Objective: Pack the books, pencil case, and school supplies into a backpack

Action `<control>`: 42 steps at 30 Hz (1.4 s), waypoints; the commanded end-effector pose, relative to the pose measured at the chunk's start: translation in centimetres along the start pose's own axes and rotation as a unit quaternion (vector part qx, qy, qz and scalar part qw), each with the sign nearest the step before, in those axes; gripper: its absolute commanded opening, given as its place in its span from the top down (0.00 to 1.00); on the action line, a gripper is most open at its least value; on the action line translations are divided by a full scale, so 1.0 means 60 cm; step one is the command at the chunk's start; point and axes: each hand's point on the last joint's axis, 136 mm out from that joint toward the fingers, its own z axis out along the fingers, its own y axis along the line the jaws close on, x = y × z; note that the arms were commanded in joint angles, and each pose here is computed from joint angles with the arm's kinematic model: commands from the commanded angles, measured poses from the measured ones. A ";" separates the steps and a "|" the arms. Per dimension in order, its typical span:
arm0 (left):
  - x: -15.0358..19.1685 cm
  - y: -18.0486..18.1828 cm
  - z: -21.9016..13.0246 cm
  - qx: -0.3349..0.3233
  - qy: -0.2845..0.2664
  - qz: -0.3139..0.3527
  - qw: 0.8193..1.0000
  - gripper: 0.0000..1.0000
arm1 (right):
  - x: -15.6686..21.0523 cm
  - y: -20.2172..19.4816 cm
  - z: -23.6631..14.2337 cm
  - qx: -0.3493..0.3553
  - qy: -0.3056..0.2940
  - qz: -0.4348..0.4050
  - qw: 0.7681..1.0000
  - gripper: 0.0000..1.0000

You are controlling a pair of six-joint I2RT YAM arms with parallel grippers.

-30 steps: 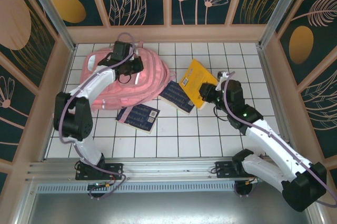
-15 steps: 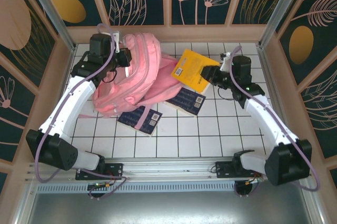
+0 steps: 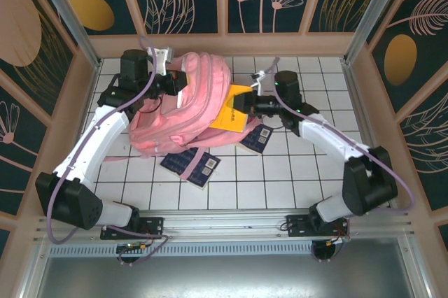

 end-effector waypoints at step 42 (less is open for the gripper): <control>-0.110 0.136 -0.118 -0.206 -0.197 -0.045 0.957 1.00 | -0.115 -0.068 -0.017 0.278 -0.211 -0.072 0.934 0.10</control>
